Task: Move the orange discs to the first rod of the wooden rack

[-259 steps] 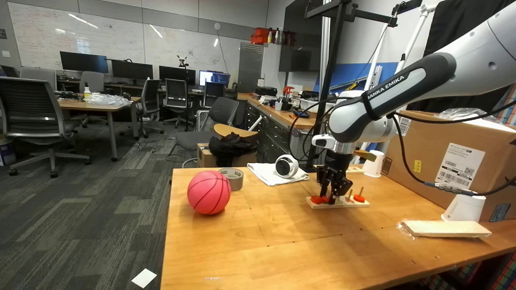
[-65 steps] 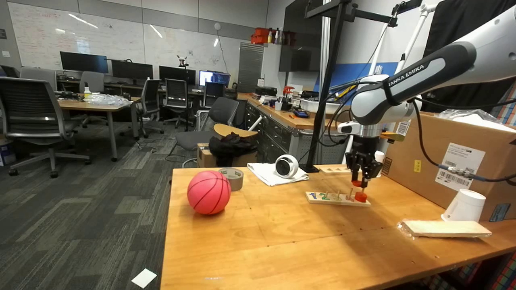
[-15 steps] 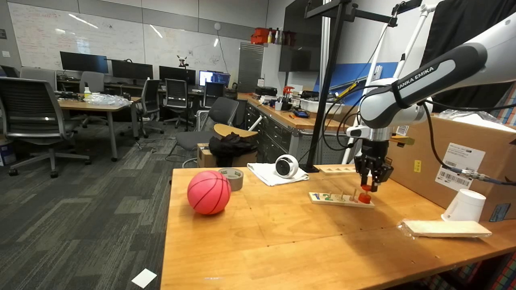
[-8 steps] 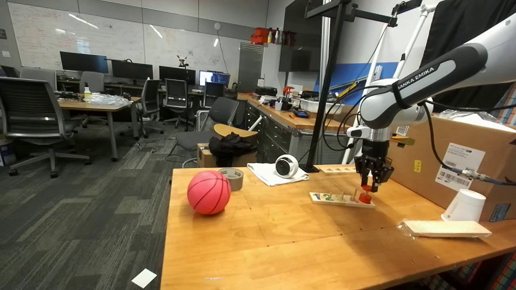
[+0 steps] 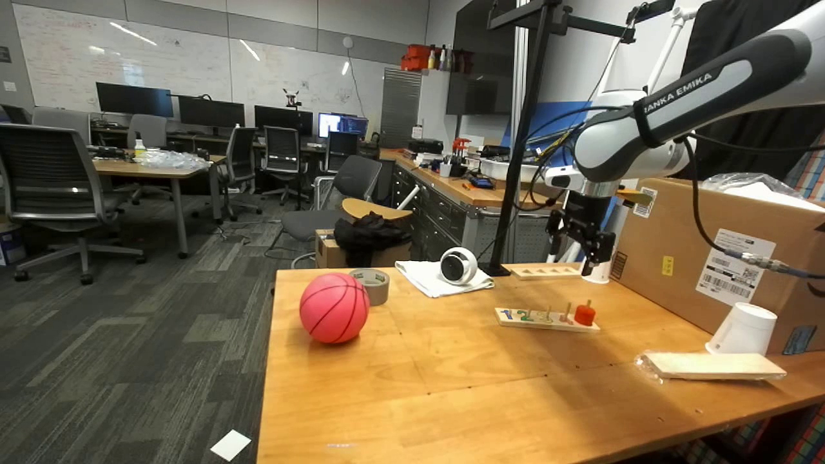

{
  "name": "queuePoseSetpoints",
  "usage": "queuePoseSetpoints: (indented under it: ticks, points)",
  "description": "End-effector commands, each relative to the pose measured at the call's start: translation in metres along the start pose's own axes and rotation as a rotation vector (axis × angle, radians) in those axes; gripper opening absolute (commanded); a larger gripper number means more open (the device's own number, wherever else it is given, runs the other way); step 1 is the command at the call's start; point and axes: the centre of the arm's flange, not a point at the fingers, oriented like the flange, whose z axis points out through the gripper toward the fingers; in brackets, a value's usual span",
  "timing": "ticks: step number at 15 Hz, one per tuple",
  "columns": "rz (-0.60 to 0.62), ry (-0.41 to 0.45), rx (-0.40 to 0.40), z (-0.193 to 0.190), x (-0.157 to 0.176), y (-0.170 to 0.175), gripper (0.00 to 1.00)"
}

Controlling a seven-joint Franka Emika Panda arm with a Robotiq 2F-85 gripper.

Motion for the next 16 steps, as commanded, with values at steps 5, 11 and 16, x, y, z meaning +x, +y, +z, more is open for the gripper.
queuePoseSetpoints:
  ticks: [5, 11, 16]
  points:
    - [-0.015, -0.001, -0.026, -0.0188, 0.0122, -0.0012, 1.00]
    - [-0.014, -0.001, -0.022, -0.0164, 0.0120, -0.0026, 1.00]
    - [-0.014, -0.001, -0.022, -0.0165, 0.0120, -0.0026, 1.00]
